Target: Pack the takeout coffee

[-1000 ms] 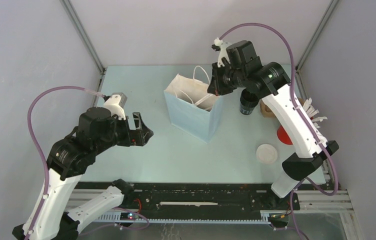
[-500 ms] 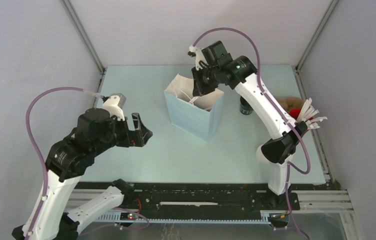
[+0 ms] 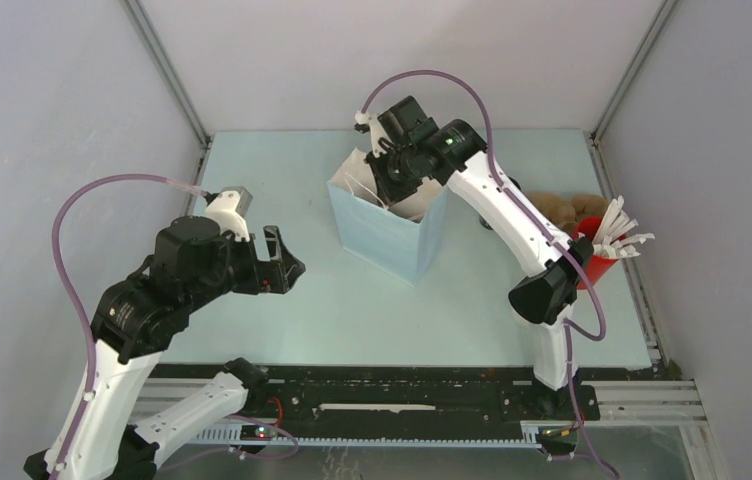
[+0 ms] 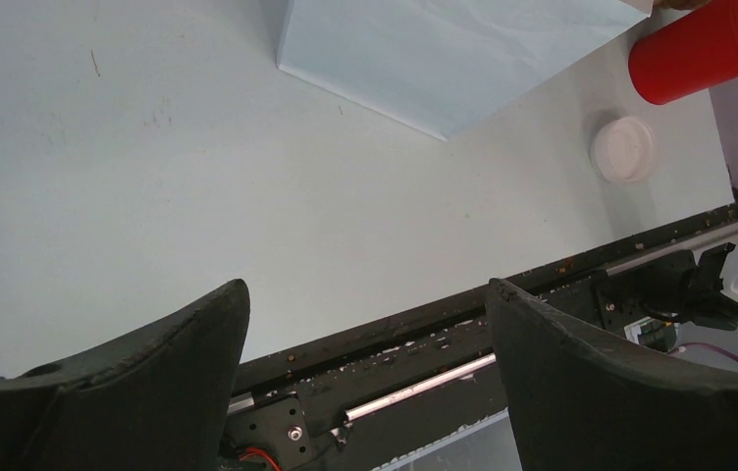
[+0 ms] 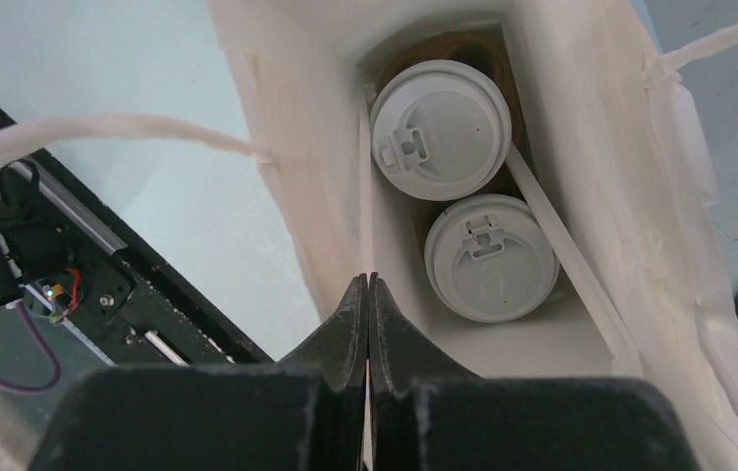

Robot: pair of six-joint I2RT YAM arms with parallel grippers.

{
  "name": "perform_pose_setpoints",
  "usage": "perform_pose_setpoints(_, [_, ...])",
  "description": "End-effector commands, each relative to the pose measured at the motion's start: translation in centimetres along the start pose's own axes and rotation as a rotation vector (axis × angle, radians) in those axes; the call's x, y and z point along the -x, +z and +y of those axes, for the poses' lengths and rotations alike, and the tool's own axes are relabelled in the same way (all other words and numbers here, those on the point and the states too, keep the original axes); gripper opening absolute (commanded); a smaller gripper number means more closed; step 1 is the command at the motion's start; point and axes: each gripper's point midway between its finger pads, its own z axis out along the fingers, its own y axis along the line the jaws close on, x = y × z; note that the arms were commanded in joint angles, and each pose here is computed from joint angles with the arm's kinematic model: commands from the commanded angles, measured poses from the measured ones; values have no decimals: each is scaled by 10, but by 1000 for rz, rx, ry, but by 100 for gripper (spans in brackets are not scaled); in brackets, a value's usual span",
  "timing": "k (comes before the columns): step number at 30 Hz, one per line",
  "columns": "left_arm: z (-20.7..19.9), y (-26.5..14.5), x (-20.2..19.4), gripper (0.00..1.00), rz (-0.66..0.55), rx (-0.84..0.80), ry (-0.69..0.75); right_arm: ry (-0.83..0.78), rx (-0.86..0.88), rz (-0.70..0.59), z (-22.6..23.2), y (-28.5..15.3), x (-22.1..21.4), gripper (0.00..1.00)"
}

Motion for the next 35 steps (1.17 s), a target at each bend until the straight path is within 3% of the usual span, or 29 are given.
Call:
perform_pose_setpoints(1, [-4,-11,17,94,-59,-14,9,-10,-36,-39,-4,4,12,0])
perform_pose_setpoints(6, [-3,-12,19,95,-65,-8,14,82,-26,-115,-4,-18,33,37])
perform_pose_setpoints(8, [-2,-13,19,95,-67,-2,16,143,-23,-156,-7,-40,39,47])
perform_pose_setpoints(14, [-4,-17,33,96,-96,11,9,293,-74,-295,-29,-135,38,71])
perform_pose_setpoints(15, [-5,-19,38,97,-110,11,1,308,-81,-312,-33,-151,33,78])
perform_pose_setpoints(16, [-6,-21,44,98,-128,10,-8,317,-86,-336,-36,-168,29,95])
perform_pose_setpoints(17, [-8,-24,50,99,-144,10,-17,306,-77,-380,-34,-193,24,99])
perform_pose_setpoints(27, [-29,-108,163,100,-496,-4,-104,195,-44,-764,-2,-343,-2,100])
perform_pose_setpoints(35, [-30,-136,177,100,-603,-32,-137,153,-22,-915,12,-385,-19,100])
